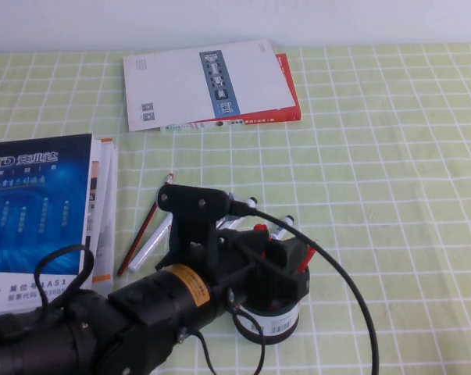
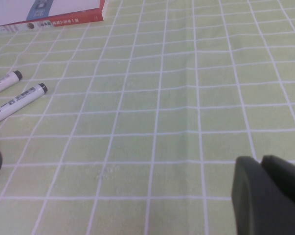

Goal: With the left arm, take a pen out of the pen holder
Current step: Pick up the pen from the pen holder

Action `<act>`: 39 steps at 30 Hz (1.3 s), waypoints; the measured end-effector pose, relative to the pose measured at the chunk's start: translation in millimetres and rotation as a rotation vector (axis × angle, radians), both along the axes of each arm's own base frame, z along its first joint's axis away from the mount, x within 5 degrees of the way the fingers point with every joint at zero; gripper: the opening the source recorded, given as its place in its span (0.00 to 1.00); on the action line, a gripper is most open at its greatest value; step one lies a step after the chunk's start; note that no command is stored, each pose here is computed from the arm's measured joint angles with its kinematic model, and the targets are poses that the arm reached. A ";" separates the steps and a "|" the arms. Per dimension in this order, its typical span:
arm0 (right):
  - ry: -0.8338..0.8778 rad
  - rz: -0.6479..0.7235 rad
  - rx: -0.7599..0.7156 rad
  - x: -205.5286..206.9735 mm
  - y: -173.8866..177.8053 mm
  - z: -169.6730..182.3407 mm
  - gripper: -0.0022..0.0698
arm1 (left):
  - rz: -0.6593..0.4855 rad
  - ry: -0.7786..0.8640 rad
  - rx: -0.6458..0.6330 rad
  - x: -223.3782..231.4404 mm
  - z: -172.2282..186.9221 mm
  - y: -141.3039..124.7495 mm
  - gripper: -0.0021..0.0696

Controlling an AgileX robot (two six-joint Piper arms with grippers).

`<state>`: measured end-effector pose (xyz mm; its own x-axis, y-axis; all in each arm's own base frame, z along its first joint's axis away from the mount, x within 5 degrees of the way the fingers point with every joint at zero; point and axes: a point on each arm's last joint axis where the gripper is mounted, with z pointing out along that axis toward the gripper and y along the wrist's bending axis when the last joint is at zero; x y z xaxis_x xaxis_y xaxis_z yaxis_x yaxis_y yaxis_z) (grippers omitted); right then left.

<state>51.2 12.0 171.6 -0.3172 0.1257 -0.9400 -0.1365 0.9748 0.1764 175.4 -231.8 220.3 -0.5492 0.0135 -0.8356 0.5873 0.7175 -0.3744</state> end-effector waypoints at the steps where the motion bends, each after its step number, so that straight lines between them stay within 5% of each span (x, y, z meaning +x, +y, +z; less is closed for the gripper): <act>1: 0.000 0.000 0.000 0.0 0.0 0.0 0.01 | -0.001 0.003 0.002 1.1 0.6 -1.8 0.55; 18: 0.000 0.000 0.000 0.0 0.0 0.0 0.01 | 0.029 0.017 0.035 23.5 15.6 -1.9 0.56; 39: 0.000 0.000 0.000 0.0 0.0 0.0 0.01 | 0.064 0.031 0.100 42.8 -12.4 -3.0 0.56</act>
<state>51.2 12.0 171.6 -0.3172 0.1257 -0.9400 -0.1365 0.9748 0.1764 218.2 -234.8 207.9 -0.5768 0.0606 -0.8146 0.5289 0.7877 -0.3159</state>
